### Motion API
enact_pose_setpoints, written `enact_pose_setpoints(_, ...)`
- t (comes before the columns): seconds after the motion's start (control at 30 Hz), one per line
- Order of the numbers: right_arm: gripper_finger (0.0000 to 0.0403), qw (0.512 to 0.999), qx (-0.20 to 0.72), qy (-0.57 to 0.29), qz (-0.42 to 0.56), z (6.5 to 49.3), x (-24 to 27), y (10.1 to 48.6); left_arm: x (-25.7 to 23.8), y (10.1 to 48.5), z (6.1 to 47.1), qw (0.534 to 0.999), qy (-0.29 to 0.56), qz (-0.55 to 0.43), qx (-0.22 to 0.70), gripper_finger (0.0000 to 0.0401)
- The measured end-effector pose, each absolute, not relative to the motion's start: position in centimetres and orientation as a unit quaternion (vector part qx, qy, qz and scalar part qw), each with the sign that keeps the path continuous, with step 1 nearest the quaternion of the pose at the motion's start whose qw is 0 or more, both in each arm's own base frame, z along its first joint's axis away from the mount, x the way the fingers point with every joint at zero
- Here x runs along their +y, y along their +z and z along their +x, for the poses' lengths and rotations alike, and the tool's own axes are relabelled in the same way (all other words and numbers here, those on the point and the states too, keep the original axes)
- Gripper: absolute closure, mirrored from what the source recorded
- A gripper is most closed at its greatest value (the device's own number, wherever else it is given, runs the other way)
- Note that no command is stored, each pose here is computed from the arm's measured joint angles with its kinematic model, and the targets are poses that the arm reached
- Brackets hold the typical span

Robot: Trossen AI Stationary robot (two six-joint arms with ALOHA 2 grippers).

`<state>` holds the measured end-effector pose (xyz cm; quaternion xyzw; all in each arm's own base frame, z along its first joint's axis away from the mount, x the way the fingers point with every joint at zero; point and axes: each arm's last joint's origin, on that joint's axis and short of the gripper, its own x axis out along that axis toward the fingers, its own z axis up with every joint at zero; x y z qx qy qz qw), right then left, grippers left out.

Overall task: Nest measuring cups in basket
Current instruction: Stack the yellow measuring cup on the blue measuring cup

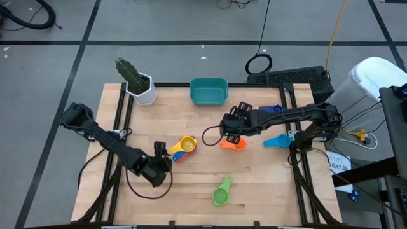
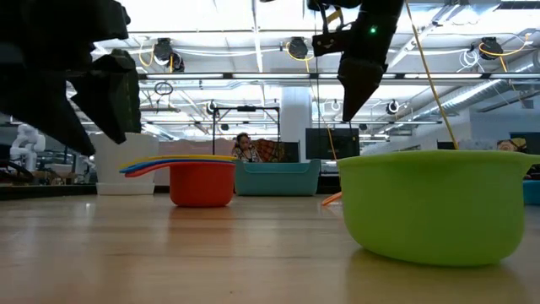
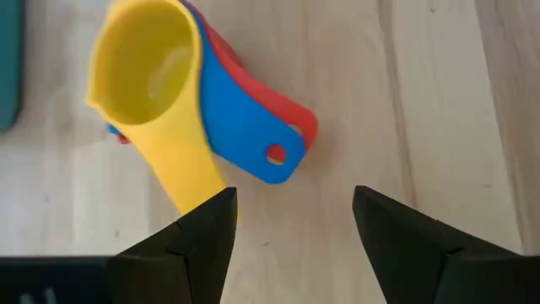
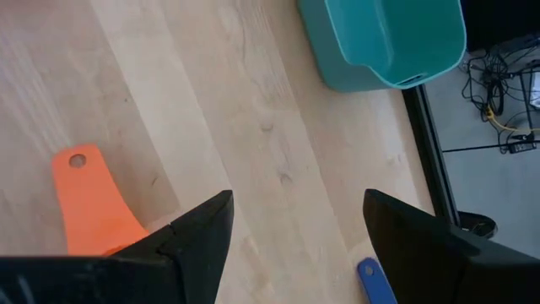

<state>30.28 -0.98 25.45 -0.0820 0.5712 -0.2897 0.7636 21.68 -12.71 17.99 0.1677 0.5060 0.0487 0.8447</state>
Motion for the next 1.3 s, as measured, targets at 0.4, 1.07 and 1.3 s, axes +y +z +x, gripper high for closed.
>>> enact_pose_setpoints(0.4, 0.0147, 0.777, 0.569, -0.263, -0.057, 30.6, -1.1, 25.4, -7.5, 21.5, 20.2, 0.841, 0.275, 0.165, 0.437, 0.016)
enact_pose_setpoints(1.07, 0.0147, 0.802, 0.554, -0.221, -0.017, 31.3, -0.8, 25.5, -2.3, 17.6, 20.9, 0.807, 0.237, -0.065, 0.537, 0.016)
enact_pose_setpoints(1.3, 0.0147, 0.803, 0.553, -0.22, -0.018, 31.3, -0.8, 25.5, -2.3, 16.4, 20.7, 0.812, 0.217, -0.066, 0.538, 0.016)
